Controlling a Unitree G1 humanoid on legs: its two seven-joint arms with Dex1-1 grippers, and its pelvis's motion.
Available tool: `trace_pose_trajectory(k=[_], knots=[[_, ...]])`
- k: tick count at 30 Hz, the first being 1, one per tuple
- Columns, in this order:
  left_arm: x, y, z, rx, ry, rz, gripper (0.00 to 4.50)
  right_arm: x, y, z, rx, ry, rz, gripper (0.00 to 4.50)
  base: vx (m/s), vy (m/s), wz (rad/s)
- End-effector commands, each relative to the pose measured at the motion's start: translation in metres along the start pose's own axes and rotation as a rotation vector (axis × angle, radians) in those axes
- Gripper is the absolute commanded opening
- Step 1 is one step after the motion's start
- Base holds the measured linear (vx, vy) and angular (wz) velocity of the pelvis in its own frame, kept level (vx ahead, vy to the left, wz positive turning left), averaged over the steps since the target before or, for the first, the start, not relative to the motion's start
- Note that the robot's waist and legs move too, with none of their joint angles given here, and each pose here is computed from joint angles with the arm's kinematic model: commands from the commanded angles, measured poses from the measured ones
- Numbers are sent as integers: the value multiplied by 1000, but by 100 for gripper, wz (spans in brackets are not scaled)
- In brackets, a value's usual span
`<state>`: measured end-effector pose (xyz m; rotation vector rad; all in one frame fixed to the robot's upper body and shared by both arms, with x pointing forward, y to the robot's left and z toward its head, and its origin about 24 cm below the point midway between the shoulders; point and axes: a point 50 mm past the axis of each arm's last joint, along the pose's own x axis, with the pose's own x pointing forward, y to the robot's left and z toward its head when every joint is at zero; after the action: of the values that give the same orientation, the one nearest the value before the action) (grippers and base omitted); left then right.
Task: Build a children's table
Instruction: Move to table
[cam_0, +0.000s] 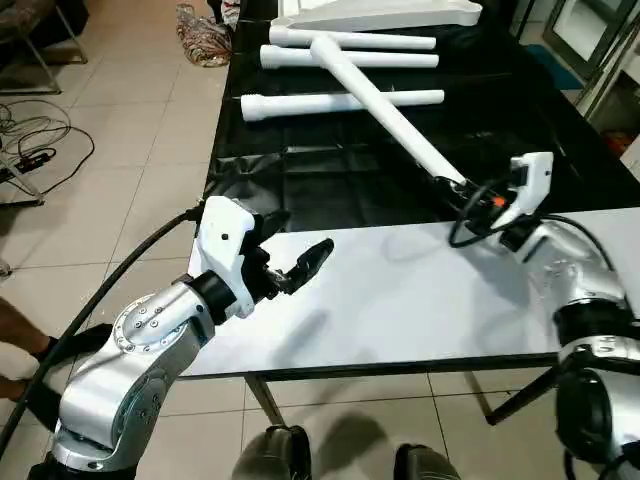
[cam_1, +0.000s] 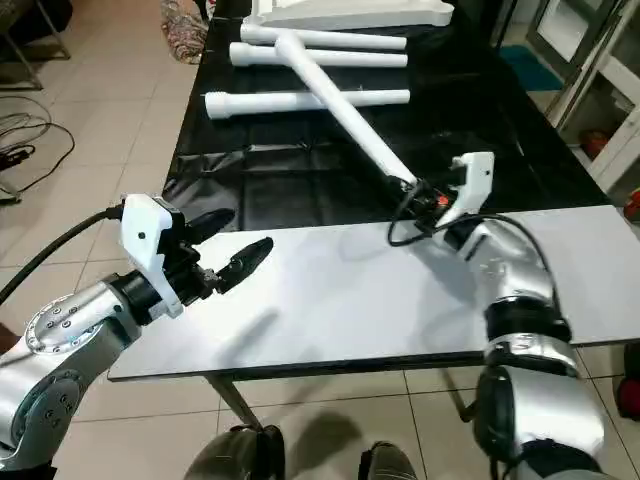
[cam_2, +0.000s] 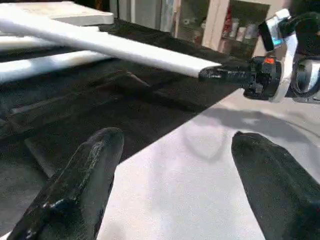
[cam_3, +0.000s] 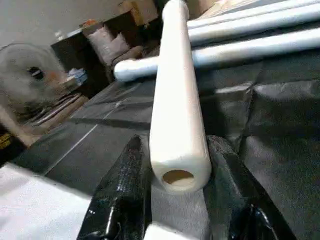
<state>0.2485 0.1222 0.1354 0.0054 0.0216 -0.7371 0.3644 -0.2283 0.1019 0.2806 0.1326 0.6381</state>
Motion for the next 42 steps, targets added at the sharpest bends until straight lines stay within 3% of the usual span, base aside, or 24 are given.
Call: trace_pose_trajectory(k=[1, 8, 12, 20, 28, 36, 42], knots=[[-2, -3, 1, 5, 3, -18, 396, -3, 3, 0, 0, 17, 66, 117, 0, 0, 0], [2, 1, 6, 26, 8, -23, 396, -8, 8, -8, -44, 142, 179, 117, 0, 0, 0], [5, 0, 12, 40, 20, -68, 429, -7, 9, -13, -65, 208, 197, 117, 0, 0, 0], [6, 2, 13, 65, 29, -58, 450, -3, 6, -19, -111, 276, 155, 117, 0, 0, 0], [6, 17, 9, 127, 68, 67, 450, 13, 7, -27, -179, 279, 13, 117, 0, 0, 0], [6, 19, 11, 122, 60, 79, 450, 18, 11, -27, -187, 263, 44, 117, 0, 0, 0], [8, 19, 10, 121, 49, 101, 450, 22, 17, -16, -99, 162, 104, 117, 0, 0, 0]])
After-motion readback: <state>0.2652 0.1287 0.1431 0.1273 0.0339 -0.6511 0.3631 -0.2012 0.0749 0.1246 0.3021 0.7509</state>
